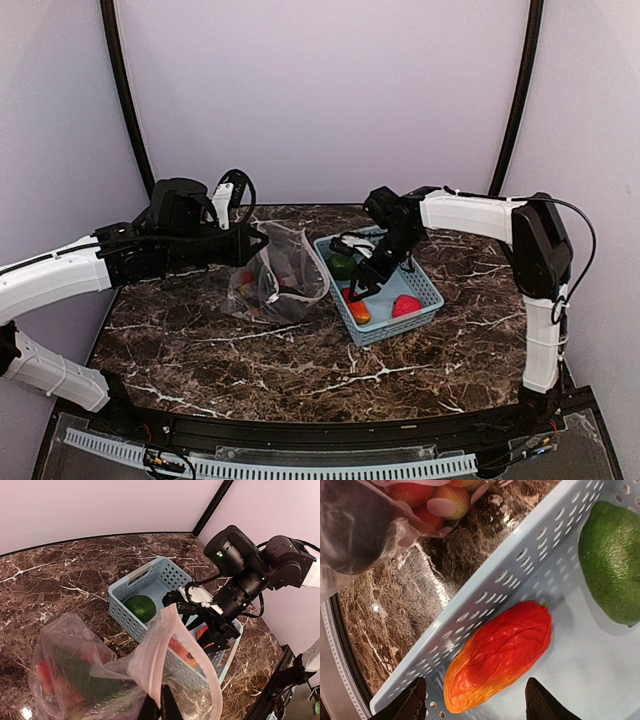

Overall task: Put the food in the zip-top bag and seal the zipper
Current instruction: Pick up the fake fruit from the bin.

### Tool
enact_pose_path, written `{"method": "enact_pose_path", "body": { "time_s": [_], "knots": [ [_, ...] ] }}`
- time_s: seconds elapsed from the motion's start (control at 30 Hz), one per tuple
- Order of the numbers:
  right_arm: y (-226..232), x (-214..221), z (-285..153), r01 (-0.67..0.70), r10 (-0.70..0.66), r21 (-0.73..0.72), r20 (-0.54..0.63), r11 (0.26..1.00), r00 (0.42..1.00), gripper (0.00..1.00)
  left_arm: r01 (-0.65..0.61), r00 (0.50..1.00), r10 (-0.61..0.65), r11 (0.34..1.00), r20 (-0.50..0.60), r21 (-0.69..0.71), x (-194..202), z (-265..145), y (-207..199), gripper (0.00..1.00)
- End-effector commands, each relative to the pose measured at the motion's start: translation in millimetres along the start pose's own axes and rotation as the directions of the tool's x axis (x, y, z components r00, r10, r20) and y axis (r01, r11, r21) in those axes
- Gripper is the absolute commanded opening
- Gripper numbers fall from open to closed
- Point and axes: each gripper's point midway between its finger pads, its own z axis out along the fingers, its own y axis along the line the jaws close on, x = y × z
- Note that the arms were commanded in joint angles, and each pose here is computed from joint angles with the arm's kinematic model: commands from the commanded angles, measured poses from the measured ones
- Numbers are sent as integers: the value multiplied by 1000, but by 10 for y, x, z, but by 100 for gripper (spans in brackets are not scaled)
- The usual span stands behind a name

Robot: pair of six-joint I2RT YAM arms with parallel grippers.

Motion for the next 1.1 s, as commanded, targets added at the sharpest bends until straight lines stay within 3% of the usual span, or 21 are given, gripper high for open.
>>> {"method": "enact_pose_path", "body": {
  "time_s": [0.0,0.27,0.53,0.87,1.07],
  "knots": [
    [7,118,225,-85,82,-44,-57,995,995,66,3,1000,-3,1000,-9,-8,10,-3,25,1],
    [-131,222,417,-135,133,-12,-114,991,985,66,12,1000,-13,1000,-11,-18,31,-7,50,1],
    [-204,228,315,-140,143,32,-103,990,984,52,22,1000,-22,1000,-17,-9,59,40,40,1],
    [-159,-17,-528,-65,57,105,85,992,995,44,28,1000,-28,1000,-8,-12,51,99,44,1],
    [422,-371,-1203,115,-115,19,292,993,950,42,39,999,-39,999,-11,-17,84,175,61,1]
  ]
}}
